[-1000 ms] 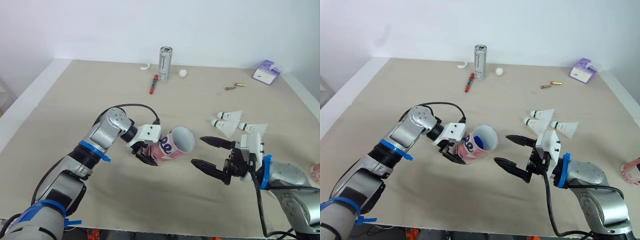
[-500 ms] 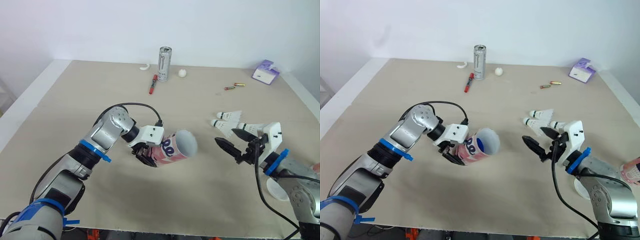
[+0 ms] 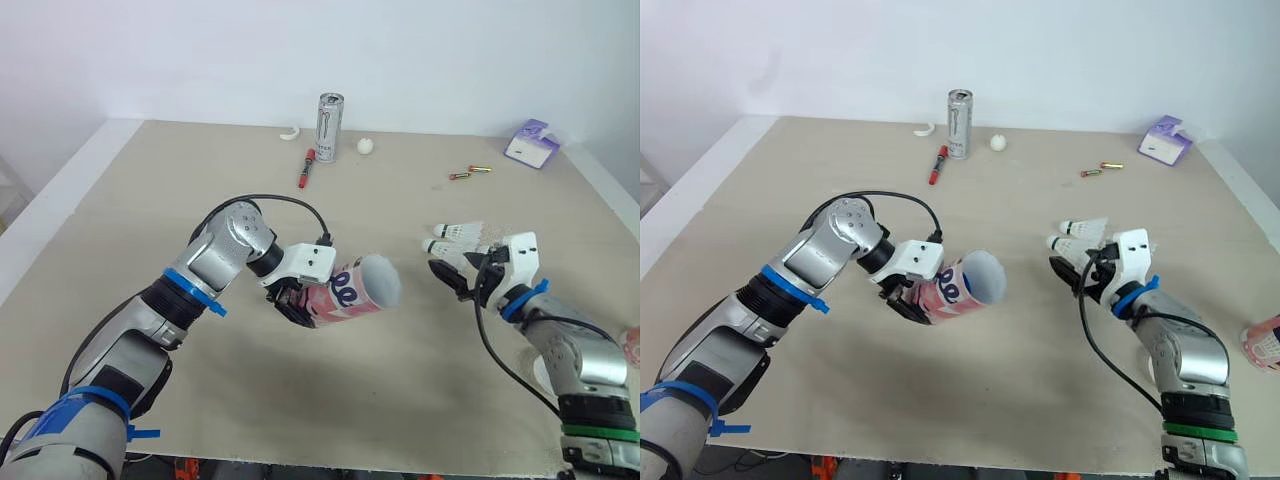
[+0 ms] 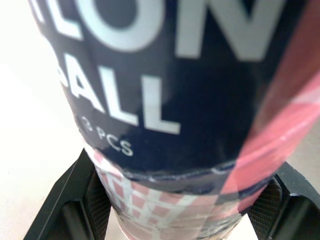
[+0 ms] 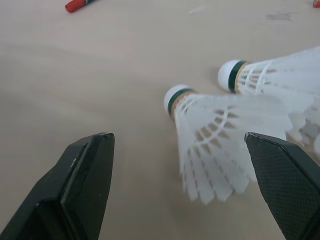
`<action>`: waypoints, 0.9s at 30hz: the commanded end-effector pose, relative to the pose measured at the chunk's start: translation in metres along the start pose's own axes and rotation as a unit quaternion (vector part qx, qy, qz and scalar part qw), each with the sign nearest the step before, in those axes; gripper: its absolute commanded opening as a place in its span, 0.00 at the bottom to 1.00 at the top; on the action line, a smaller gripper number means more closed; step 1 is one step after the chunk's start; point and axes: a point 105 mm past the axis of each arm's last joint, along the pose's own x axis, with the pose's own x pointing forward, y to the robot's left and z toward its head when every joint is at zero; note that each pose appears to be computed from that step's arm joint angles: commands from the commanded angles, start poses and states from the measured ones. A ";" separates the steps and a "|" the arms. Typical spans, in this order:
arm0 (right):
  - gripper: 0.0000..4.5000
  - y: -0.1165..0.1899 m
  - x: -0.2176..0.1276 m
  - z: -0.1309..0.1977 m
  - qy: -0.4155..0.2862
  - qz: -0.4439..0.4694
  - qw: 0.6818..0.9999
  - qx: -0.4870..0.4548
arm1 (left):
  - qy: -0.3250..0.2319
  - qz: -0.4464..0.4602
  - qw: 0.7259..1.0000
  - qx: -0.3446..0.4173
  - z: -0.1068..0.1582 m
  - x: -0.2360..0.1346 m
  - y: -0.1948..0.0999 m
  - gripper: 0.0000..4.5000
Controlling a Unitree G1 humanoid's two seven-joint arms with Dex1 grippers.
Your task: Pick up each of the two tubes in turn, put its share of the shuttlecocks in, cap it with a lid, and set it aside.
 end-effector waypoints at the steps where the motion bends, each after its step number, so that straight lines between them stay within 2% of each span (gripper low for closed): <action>1: 0.91 -0.001 0.008 0.010 -0.014 -0.003 1.000 -0.003 | 0.011 0.011 1.000 0.023 0.011 -0.009 0.003 0.66; 2: 0.83 -0.002 0.011 0.011 -0.014 -0.005 1.000 -0.001 | 0.014 0.009 1.000 0.020 0.011 -0.009 0.003 0.66; 3: 0.80 -0.001 0.013 0.012 -0.014 -0.006 1.000 0.001 | 0.017 0.009 1.000 0.018 0.010 -0.009 0.003 0.66; 5: 0.66 -0.001 0.017 0.012 -0.014 -0.007 1.000 0.004 | 0.025 0.012 1.000 0.011 0.007 -0.008 0.005 0.66; 6: 0.55 0.000 0.018 0.012 -0.013 -0.007 1.000 0.004 | 0.027 0.012 1.000 0.009 0.005 -0.007 0.005 0.66; 7: 0.49 0.001 0.019 0.012 -0.013 -0.006 1.000 0.005 | 0.030 0.010 0.999 0.004 0.003 -0.005 0.005 0.66; 8: 0.35 0.001 0.019 0.011 -0.013 -0.006 1.000 0.005 | 0.032 0.009 0.999 0.001 0.001 -0.004 0.005 0.66; 9: 0.32 0.002 0.020 0.011 -0.012 -0.006 1.000 0.003 | 0.033 0.008 0.999 -0.002 0.000 -0.003 0.005 0.66; 13: 0.04 0.006 0.020 0.013 -0.014 -0.001 1.000 -0.007 | 0.043 0.007 0.999 -0.008 -0.006 -0.001 0.006 0.66; 14: 0.01 0.007 0.019 0.014 -0.016 0.000 1.000 -0.010 | 0.044 0.007 0.999 -0.009 -0.007 -0.001 0.006 0.66; 20: 0.01 0.027 -0.004 0.036 -0.048 0.024 0.997 -0.058 | 0.052 0.004 0.998 -0.018 -0.013 0.001 0.007 0.66; 25: 0.01 0.046 -0.030 0.063 -0.075 0.055 0.985 -0.147 | 0.057 0.003 0.998 -0.019 -0.016 0.000 0.008 0.66; 27: 0.01 0.056 -0.042 0.077 -0.082 0.084 0.967 -0.225 | 0.057 0.004 0.998 -0.020 -0.017 -0.001 0.009 0.66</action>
